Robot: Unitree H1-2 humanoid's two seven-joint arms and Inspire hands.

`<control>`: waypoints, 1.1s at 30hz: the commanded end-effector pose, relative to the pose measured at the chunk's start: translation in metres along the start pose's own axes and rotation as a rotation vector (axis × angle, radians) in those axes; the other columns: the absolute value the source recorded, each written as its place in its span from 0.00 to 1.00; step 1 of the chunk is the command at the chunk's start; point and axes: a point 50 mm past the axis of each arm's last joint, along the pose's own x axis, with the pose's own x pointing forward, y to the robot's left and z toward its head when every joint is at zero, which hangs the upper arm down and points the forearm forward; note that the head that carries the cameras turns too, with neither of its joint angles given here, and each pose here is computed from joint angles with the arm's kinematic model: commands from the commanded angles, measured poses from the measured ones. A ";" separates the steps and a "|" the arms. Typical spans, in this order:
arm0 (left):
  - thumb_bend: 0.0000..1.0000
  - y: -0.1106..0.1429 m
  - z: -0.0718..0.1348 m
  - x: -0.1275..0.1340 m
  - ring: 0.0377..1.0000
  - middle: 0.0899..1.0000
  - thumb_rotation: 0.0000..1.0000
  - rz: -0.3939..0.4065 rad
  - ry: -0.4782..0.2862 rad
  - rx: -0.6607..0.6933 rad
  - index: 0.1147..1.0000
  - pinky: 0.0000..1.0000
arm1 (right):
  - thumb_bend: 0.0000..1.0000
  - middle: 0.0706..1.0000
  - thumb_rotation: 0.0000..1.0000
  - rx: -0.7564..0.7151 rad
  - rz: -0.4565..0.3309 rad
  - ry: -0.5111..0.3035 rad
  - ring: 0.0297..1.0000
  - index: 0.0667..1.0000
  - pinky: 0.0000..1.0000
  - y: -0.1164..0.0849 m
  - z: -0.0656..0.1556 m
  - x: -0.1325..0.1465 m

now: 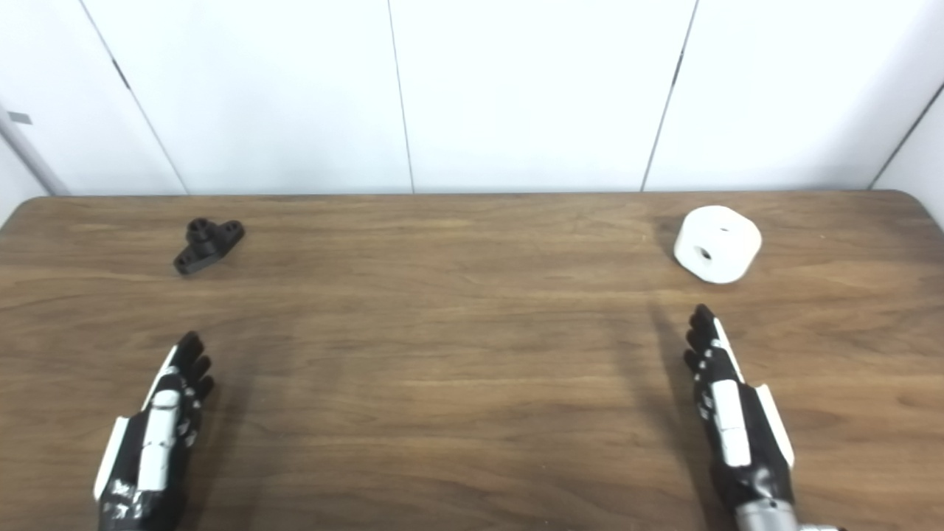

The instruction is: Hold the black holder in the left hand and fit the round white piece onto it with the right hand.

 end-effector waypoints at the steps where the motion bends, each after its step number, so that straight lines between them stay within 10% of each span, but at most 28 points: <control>1: 0.25 -0.009 0.001 -0.006 1.00 1.00 0.83 0.008 -0.044 -0.024 0.97 1.00 | 0.58 1.00 1.00 0.000 0.002 0.023 1.00 0.99 1.00 -0.007 -0.005 -0.029; 22: 0.30 -0.018 -0.019 -0.004 1.00 0.98 0.74 0.026 -0.033 -0.020 0.96 1.00 | 0.52 1.00 1.00 0.050 -0.014 0.013 1.00 0.98 1.00 -0.007 -0.016 -0.023; 33: 0.53 -0.017 0.016 0.004 0.95 0.94 0.21 0.065 -0.042 0.284 0.92 0.97 | 0.58 1.00 1.00 0.002 0.030 0.024 1.00 1.00 1.00 -0.011 -0.019 -0.020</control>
